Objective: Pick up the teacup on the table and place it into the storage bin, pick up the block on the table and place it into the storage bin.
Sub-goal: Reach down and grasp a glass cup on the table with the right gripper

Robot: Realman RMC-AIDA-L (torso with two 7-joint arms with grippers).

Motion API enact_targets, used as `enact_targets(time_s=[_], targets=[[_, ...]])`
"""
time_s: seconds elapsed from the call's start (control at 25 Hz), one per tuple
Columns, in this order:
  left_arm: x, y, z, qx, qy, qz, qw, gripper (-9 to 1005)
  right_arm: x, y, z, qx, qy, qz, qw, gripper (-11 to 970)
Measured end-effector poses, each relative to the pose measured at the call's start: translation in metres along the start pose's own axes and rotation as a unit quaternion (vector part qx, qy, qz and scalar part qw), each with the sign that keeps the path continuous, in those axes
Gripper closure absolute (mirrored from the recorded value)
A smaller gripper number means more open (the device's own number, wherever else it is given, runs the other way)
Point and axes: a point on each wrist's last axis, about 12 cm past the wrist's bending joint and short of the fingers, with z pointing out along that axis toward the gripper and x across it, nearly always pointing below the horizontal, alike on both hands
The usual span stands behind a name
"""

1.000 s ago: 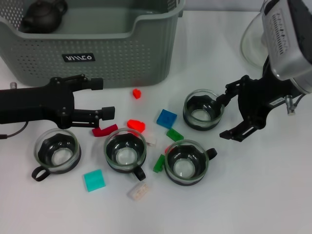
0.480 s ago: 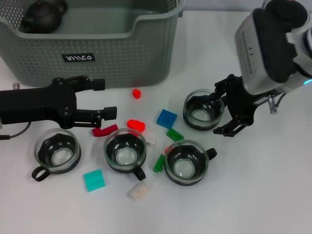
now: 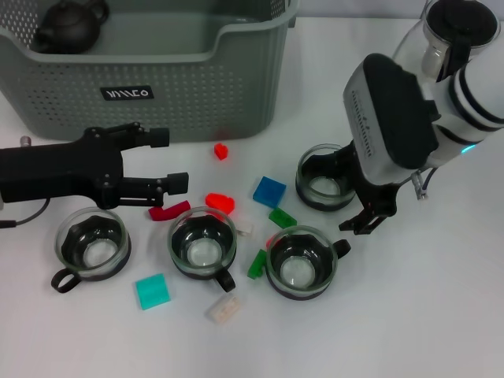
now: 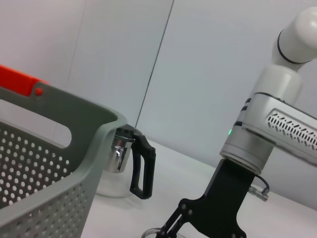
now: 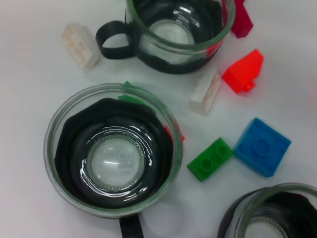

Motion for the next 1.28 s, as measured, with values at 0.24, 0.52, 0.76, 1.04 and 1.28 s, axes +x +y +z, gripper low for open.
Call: enact_targets(time_s=[0.24, 0.52, 0.76, 1.04, 1.28], targets=[[0.0013, -0.0006, 0.0007, 0.002, -0.001, -0.003, 1.0, 67, -0.0009, 0.0002, 0.0007, -0.002, 0.001, 0.004, 1.0, 76], [0.0013, -0.0006, 0.0007, 0.002, -0.001, -0.003, 1.0, 68, 0.0, 0.0006, 0.0016, -0.004, 0.005, 0.007, 1.0, 76], [0.0014, -0.0006, 0.0007, 0.002, -0.001, -0.003, 1.0, 68, 0.0035, -0.0023, -0.0002, 0.002, 0.028, 0.033, 0.999, 183], [0.0015, -0.0007, 0.0006, 0.002, -0.001, -0.003, 1.0, 69, 0.0038, -0.0033, -0.0018, 0.001, 0.03, 0.041, 0.999, 451], [0.0026, -0.0012, -0.0002, 0.001, -0.001, -0.005, 1.0, 69, 0.0032, -0.002, -0.0024, -0.005, 0.027, 0.047, 0.999, 696]])
